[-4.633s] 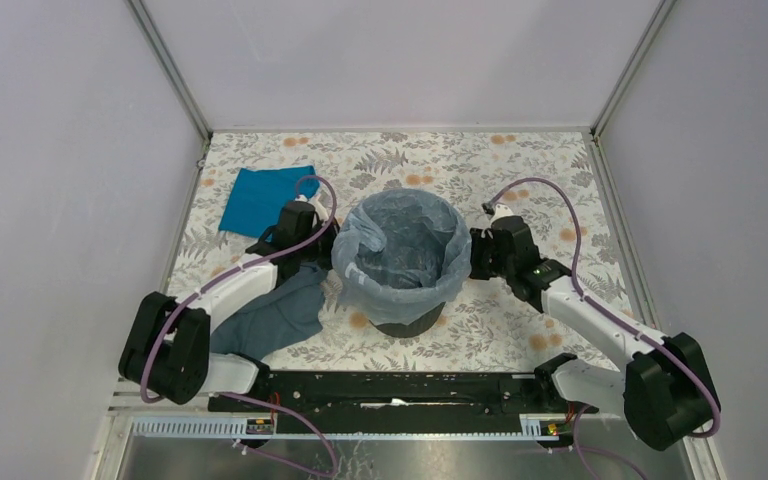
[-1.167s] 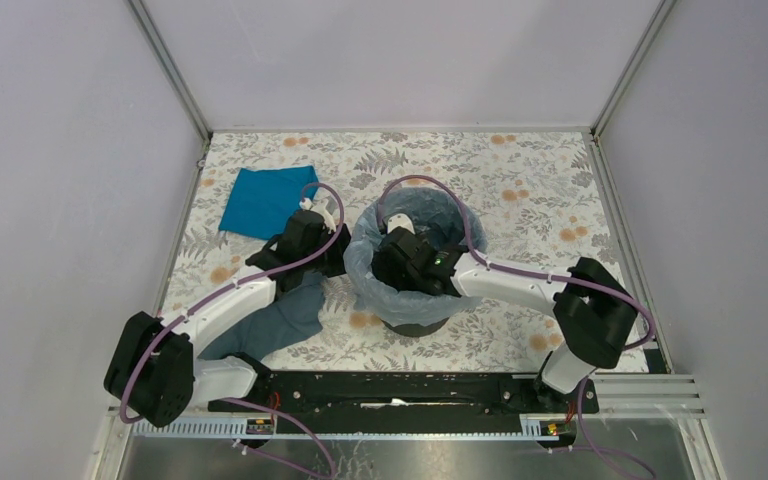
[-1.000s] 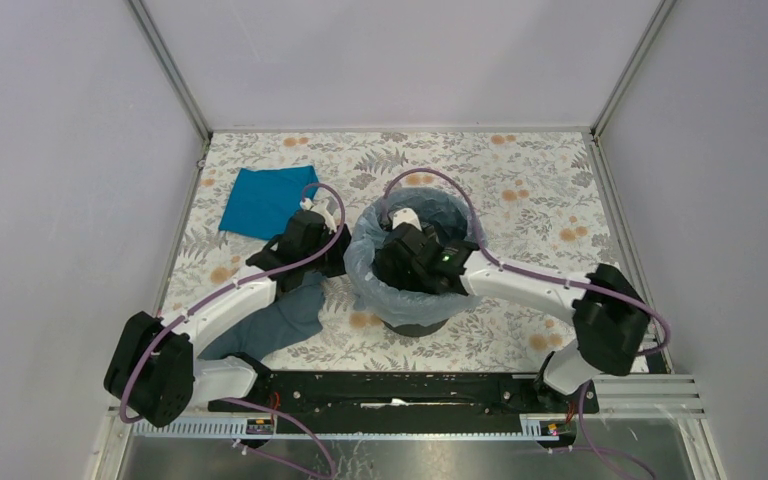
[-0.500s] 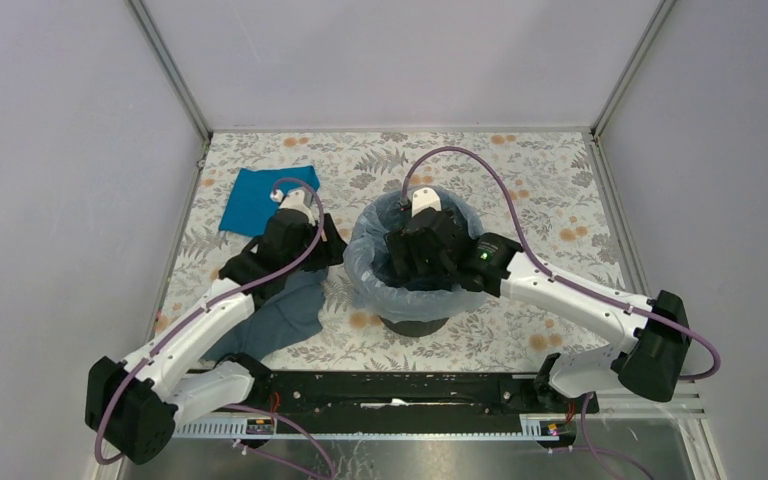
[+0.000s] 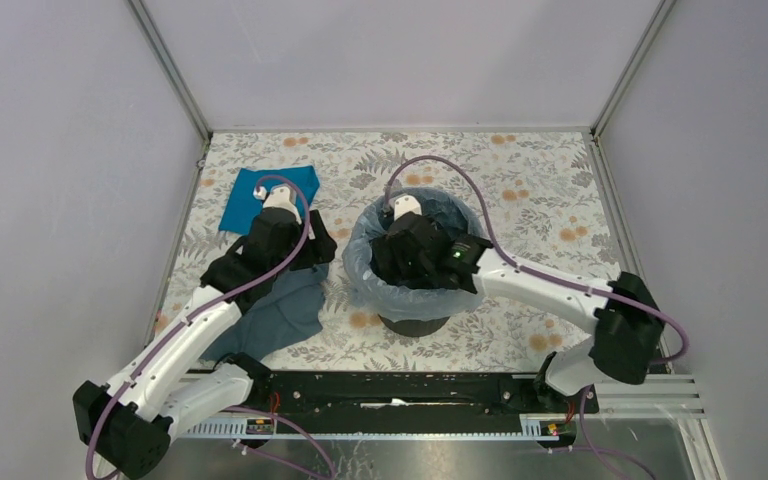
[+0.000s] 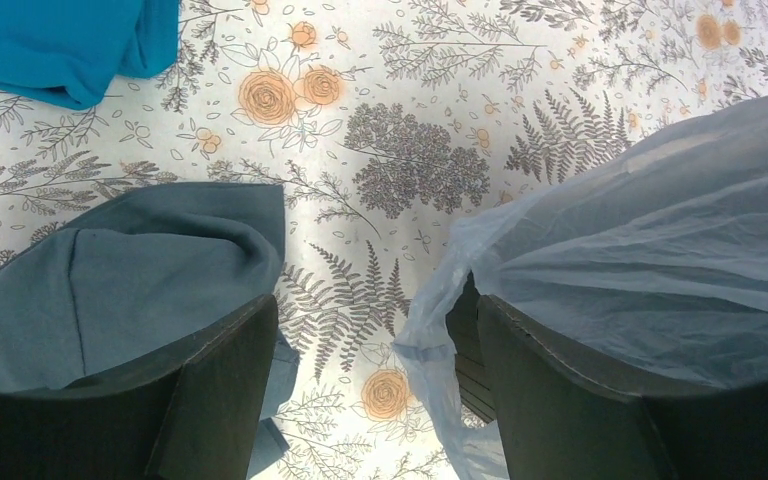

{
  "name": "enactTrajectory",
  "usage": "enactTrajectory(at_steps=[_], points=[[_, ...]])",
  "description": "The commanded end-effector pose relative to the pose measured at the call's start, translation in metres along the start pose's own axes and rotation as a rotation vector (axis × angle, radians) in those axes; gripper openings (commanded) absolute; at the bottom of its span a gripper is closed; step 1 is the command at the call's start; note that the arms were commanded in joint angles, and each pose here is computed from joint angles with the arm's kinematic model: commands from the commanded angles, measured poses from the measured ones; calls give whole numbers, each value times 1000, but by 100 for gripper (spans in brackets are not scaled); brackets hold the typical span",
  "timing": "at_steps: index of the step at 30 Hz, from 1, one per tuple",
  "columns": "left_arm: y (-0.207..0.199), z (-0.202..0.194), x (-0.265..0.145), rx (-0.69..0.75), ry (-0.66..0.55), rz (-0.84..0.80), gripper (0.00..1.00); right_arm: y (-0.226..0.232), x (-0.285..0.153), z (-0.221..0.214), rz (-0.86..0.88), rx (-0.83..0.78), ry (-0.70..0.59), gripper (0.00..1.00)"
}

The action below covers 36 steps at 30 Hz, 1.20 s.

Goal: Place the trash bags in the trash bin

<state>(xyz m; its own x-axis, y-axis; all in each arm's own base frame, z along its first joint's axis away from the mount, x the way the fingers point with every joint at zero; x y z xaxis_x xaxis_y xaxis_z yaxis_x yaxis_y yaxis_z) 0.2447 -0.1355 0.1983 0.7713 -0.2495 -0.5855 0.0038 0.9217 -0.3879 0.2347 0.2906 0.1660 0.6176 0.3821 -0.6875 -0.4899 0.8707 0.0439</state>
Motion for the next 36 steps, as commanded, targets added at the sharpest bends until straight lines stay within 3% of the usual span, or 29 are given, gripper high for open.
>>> enactTrajectory(at_steps=[1,10,16,26,32,34,36], points=[[-10,13,-11,6,-33,-50,77,19,11,12,46,52,6,100],[-13,20,-19,24,-59,-69,78,15,-23,37,48,106,-61,82],[-18,24,-24,19,-68,-93,78,6,-54,55,45,113,-118,79],[-25,45,-38,36,-120,-99,78,4,-109,81,131,109,-218,90],[-31,74,-69,58,-219,-121,80,-9,-167,105,162,78,-327,100],[-42,91,-88,81,-270,-171,97,-16,-194,112,179,76,-382,100],[-53,110,-112,93,-332,-225,99,-25,-222,118,195,77,-447,100]])
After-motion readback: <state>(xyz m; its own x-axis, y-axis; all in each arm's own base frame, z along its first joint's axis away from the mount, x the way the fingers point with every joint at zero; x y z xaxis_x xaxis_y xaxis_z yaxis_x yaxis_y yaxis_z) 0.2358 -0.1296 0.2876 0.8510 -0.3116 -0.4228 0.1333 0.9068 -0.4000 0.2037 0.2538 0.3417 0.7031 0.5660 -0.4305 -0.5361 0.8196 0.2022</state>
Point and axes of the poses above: each gripper's point midway between its finger pads, its own x axis out along the fingers, its own y axis along the line the jaws close on, z = x × y, the point moved 2 cm from there along -x, back along the fingers, and after that the axes turned 1 degree about -x, right-handed, at the moved point
